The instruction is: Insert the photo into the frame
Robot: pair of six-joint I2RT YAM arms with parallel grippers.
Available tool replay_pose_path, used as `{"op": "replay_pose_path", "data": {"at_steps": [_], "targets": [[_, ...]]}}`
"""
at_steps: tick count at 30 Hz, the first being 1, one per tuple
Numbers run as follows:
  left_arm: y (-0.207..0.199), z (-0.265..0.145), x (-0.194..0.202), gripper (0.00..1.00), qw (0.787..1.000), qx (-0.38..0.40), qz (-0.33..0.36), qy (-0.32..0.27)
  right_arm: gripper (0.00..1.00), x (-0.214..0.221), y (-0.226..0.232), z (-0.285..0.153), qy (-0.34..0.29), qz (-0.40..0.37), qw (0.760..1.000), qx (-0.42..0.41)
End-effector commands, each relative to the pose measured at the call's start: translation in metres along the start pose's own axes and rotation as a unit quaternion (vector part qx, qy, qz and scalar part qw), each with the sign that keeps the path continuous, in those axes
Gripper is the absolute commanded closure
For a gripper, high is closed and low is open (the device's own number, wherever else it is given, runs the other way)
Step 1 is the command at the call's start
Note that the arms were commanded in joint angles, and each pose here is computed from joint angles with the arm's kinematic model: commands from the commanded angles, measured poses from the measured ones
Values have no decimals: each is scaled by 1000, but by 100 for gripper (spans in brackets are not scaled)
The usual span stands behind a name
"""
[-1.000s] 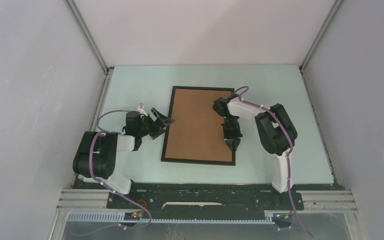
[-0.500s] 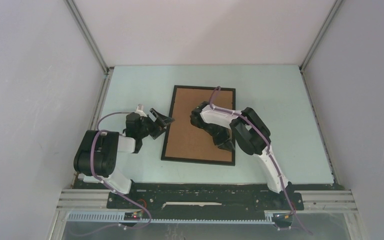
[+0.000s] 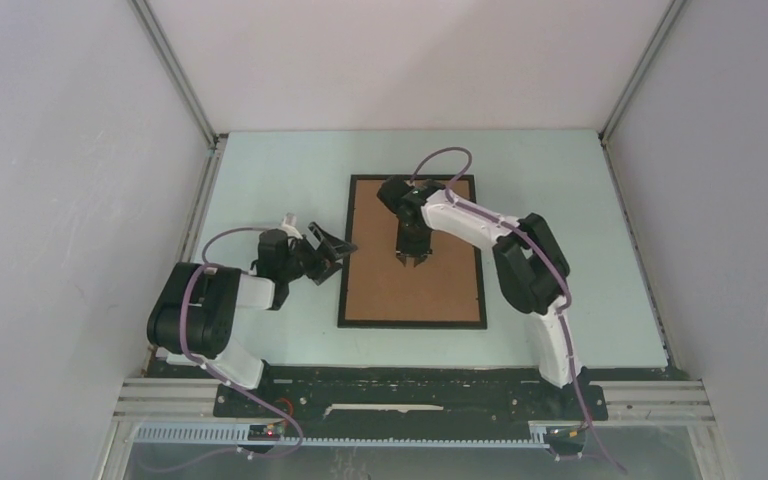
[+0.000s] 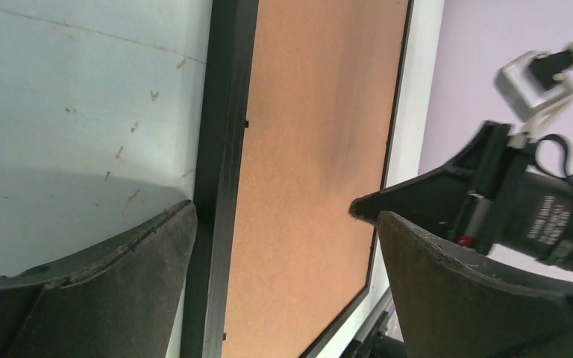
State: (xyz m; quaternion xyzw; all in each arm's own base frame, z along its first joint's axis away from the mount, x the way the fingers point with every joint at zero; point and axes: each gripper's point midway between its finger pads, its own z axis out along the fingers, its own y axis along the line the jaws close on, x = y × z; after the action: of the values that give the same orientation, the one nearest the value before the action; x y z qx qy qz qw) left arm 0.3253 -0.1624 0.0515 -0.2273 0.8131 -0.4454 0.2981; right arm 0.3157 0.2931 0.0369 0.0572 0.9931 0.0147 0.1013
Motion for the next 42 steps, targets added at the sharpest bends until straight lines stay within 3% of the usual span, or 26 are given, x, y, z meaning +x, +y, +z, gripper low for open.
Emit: {"op": "replay_pose_path", "data": {"at_steps": [1, 4, 6, 9, 14, 24, 34, 38, 42], "targets": [[-1, -7, 23, 0, 999, 3, -9, 48, 65, -40, -10, -80, -93, 8, 992, -90], [2, -11, 24, 0, 998, -9, -9, 55, 61, -33, -50, -100, -103, 4, 986, -131], [2, -14, 25, 0, 998, -10, -8, 54, 47, -27, -87, -90, -100, 17, 985, -138], [5, -20, 29, 0, 998, -16, -2, 57, 34, -21, -141, -64, -83, 37, 988, -125], [15, -26, 41, 0, 996, -38, 8, 80, 27, -20, -184, -23, -61, 68, 990, -103], [11, -29, 73, 0, 992, -58, 26, 107, 27, -33, -141, 25, -23, 46, 980, -193], [-16, -49, 156, 0, 983, -51, 67, 162, 27, -92, -43, 14, -54, -45, 962, -265], [-34, -59, 181, 0, 977, -32, 102, 185, 27, -131, -53, -5, -82, -29, 969, -230], [-46, -69, 163, 0, 972, -48, 167, 158, 27, -157, -103, -45, -116, 36, 971, -208]]}}
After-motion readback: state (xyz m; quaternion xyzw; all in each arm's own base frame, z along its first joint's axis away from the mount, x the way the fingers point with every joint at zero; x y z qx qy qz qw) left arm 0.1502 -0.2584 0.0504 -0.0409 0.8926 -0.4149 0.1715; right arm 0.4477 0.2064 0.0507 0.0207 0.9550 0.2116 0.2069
